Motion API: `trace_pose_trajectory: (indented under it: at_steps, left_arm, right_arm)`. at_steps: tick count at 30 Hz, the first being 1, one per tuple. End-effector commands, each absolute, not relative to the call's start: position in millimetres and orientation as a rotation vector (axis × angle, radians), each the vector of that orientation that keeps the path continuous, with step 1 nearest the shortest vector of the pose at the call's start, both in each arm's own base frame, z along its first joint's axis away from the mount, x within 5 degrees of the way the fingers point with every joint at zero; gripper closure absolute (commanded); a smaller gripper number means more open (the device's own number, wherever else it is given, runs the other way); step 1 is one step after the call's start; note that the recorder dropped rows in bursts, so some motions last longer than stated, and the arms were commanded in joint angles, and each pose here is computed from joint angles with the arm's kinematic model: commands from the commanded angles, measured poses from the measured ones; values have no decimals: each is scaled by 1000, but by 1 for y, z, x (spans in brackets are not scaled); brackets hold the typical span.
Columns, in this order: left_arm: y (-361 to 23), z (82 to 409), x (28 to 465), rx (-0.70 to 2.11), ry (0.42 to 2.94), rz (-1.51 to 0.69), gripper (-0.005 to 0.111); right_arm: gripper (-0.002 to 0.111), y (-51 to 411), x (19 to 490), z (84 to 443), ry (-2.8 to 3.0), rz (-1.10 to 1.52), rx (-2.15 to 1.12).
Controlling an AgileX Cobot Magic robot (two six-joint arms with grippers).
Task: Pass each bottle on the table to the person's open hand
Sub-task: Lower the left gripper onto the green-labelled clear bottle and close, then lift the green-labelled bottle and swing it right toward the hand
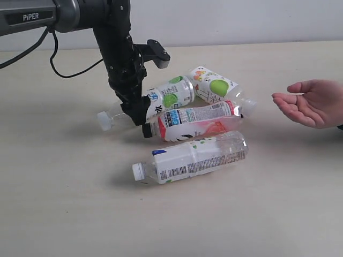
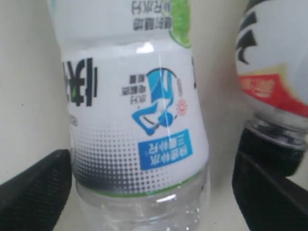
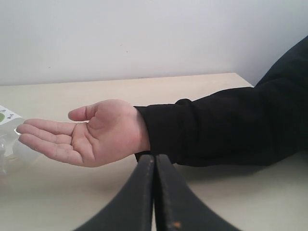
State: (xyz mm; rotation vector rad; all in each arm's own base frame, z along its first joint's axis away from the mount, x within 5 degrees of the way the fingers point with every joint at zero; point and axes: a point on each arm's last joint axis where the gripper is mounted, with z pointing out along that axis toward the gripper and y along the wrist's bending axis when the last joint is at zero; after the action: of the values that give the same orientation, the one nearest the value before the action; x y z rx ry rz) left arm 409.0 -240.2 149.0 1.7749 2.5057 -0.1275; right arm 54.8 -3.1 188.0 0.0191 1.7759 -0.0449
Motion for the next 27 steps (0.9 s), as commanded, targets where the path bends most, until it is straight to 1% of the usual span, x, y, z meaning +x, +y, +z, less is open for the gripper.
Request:
trace_pose_trajectory:
  at_steps: [1, 13, 19, 23, 24, 25, 26, 27]
  left_arm:
    - [-242, 151, 411, 1763, 2484, -109, 21]
    - [-243, 147, 416, 1704, 2477, -84, 21]
    - [-243, 127, 417, 1674, 2548, -77, 21]
    - [-243, 123, 417, 1679, 2553, -75, 22]
    - [-242, 125, 417, 1678, 2550, -71, 27]
    - [-242, 127, 417, 1675, 2550, -71, 38]
    - [-242, 128, 417, 1674, 2550, -71, 46]
    - [-242, 129, 416, 1673, 2560, -72, 63]
  right_arm:
    - [108, -3, 55, 188, 1766, -50, 20]
    - [108, -3, 55, 188, 1766, -50, 20]
    - [108, -3, 55, 187, 1767, -50, 20]
    - [108, -3, 55, 187, 1767, -50, 20]
    - [108, -3, 55, 187, 1767, -50, 20]
    - [108, -3, 55, 187, 1767, -50, 20]
    - [108, -3, 55, 187, 1767, -50, 20]
    - [108, -3, 55, 187, 1767, -50, 20]
